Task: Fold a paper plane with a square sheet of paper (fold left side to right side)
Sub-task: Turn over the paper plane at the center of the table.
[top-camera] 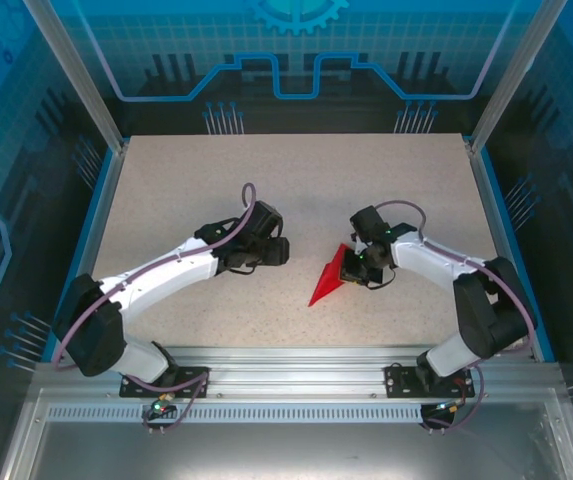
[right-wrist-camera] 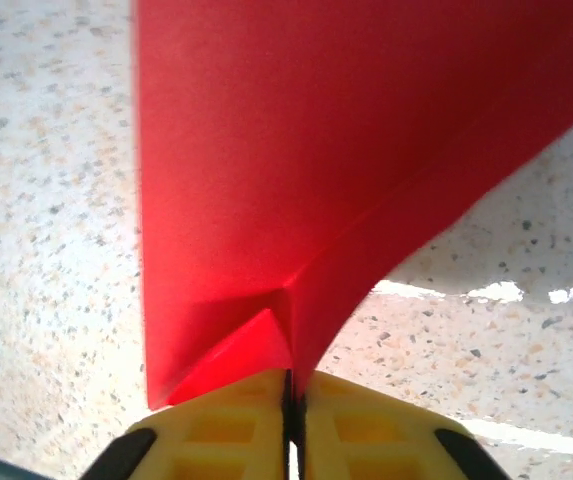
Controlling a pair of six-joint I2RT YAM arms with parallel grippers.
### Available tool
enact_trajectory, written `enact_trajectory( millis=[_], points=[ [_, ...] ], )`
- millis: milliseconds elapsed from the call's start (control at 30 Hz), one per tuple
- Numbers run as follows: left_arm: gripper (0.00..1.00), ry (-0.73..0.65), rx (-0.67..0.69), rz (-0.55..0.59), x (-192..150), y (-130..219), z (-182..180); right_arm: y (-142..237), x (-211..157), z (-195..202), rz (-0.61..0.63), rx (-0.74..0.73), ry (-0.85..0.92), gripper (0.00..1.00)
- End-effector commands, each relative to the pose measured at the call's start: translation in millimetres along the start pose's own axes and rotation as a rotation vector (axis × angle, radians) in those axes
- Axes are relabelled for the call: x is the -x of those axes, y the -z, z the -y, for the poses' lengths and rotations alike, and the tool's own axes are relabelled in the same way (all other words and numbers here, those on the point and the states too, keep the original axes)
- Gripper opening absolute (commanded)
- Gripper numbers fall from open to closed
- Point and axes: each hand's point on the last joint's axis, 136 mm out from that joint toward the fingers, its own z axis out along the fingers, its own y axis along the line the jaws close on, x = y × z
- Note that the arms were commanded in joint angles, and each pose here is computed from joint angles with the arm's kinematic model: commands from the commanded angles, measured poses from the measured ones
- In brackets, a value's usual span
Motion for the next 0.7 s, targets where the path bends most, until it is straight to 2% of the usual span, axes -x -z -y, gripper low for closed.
enact_trajectory(
  millis=[0,167,233,333,500,633,667],
  points=[
    [0.55,0.005,0.061,0.068,10,15,-15,14,-2,-10,0.022,0.076,0.062,0.0],
    [0.59,0.046,0.118,0.169,27,31,-27,50,7,-60,0.085,0.282,0.255,0.0],
    [0.64,0.063,0.135,0.212,33,38,-32,59,4,-80,0.064,0.361,0.352,0.0],
    [0.66,0.069,0.139,0.248,38,44,-34,56,-5,-95,-0.005,0.384,0.468,0.0],
    [0.68,0.068,0.155,0.241,37,45,-37,28,-8,-90,-0.12,0.358,0.516,0.0],
    [0.68,0.066,0.165,0.224,35,42,-38,8,8,-66,-0.141,0.318,0.446,0.0],
    [0.69,0.067,0.167,0.221,34,41,-38,2,11,-60,-0.151,0.315,0.427,0.04]
  ],
)
